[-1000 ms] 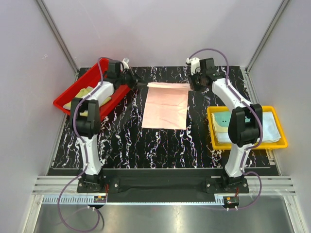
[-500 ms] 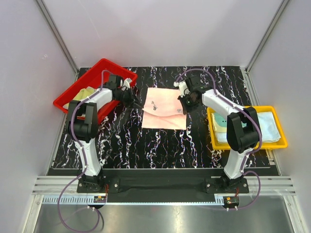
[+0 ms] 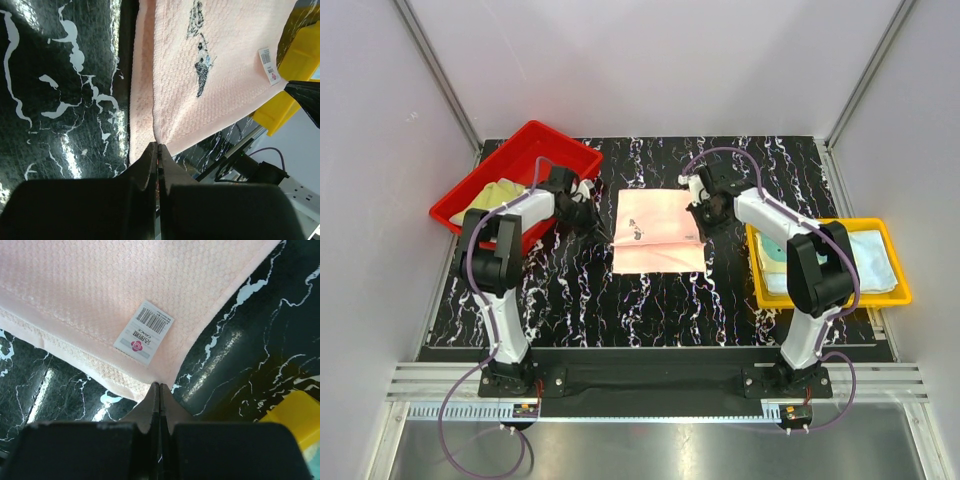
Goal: Fold and stack the towels
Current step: Fold the towel
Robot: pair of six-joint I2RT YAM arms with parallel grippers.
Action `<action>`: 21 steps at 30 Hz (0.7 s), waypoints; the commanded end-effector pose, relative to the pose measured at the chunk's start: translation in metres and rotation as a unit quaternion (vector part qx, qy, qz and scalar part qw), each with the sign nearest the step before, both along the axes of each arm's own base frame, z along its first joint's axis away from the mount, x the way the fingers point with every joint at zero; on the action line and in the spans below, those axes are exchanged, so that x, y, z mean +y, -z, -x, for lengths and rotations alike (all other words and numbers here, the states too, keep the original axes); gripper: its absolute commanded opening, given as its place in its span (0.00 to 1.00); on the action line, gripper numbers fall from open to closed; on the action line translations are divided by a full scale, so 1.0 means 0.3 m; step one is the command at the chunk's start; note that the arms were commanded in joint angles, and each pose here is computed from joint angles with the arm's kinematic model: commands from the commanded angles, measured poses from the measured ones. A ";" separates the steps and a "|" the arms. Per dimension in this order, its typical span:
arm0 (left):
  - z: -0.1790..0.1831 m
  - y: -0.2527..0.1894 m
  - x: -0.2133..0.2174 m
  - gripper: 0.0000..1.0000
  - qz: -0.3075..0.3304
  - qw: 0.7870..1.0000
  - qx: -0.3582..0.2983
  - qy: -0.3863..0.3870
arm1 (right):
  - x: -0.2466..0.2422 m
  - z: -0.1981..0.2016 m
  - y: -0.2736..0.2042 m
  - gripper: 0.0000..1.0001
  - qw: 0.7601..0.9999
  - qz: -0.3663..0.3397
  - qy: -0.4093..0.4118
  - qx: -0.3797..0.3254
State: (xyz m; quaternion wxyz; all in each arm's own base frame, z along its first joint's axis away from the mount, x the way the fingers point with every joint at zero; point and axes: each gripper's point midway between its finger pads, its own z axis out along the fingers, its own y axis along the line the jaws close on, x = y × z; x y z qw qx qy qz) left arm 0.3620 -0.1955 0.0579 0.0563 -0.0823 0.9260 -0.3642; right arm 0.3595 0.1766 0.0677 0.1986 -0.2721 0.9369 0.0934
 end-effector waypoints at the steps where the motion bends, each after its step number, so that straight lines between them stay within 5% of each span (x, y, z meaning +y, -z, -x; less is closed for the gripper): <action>1: -0.071 -0.215 -0.013 0.00 0.017 0.997 -0.076 -0.021 | -0.012 -0.057 -0.182 0.00 0.997 0.005 0.011 -0.075; 6: 0.004 -0.269 -0.053 0.00 0.035 0.996 -0.079 -0.035 | -0.043 -0.008 -0.195 0.00 0.997 0.013 0.025 -0.065; 21: 0.180 0.070 0.003 0.00 -0.078 0.997 -0.011 -0.018 | -0.021 0.171 0.060 0.00 0.998 0.011 0.034 0.049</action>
